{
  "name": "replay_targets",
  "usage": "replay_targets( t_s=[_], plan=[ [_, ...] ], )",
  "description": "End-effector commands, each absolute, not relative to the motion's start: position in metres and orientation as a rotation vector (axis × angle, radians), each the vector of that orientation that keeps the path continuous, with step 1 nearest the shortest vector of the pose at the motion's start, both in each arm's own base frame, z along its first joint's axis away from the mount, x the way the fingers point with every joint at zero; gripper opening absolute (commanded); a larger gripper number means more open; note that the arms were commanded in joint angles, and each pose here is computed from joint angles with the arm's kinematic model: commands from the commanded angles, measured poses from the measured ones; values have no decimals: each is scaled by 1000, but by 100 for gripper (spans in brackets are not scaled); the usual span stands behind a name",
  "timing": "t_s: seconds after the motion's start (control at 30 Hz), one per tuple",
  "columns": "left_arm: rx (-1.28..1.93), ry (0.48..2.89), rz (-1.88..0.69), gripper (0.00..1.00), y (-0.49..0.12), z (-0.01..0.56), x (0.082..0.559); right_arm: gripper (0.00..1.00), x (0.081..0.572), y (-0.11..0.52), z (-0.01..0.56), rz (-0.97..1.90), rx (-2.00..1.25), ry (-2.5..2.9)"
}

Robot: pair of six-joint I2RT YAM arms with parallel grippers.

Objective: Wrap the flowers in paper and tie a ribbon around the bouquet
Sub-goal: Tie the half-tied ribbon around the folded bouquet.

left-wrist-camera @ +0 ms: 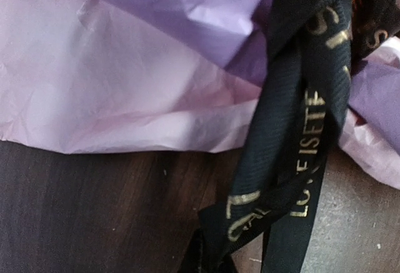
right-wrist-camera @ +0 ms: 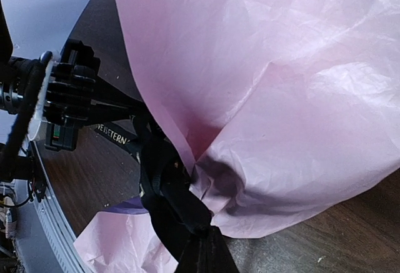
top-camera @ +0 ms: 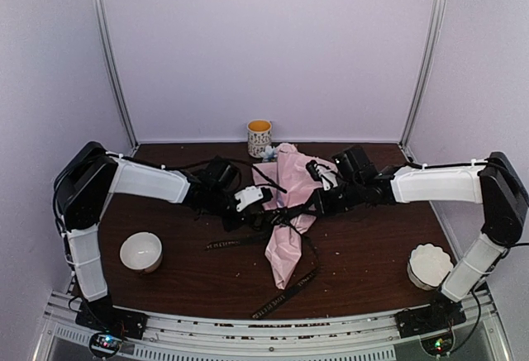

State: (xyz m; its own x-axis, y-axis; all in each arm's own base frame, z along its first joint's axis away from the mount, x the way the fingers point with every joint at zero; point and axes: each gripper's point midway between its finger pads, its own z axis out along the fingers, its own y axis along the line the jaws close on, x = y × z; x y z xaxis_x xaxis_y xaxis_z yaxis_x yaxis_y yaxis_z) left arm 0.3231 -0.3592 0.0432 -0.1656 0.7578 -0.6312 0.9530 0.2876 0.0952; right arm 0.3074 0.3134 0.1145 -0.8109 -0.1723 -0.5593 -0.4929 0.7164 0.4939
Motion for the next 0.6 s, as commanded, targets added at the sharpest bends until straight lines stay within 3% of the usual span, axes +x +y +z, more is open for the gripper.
replay_targets(
  t_s=[0.0, 0.57],
  plan=[
    [1507, 2016, -355, 0, -342, 49, 325, 0, 309, 293, 123, 780, -475, 2441],
    [1453, 2247, -258, 0, -296, 16, 317, 0, 271, 181, 46, 614, -168, 2675]
  ],
)
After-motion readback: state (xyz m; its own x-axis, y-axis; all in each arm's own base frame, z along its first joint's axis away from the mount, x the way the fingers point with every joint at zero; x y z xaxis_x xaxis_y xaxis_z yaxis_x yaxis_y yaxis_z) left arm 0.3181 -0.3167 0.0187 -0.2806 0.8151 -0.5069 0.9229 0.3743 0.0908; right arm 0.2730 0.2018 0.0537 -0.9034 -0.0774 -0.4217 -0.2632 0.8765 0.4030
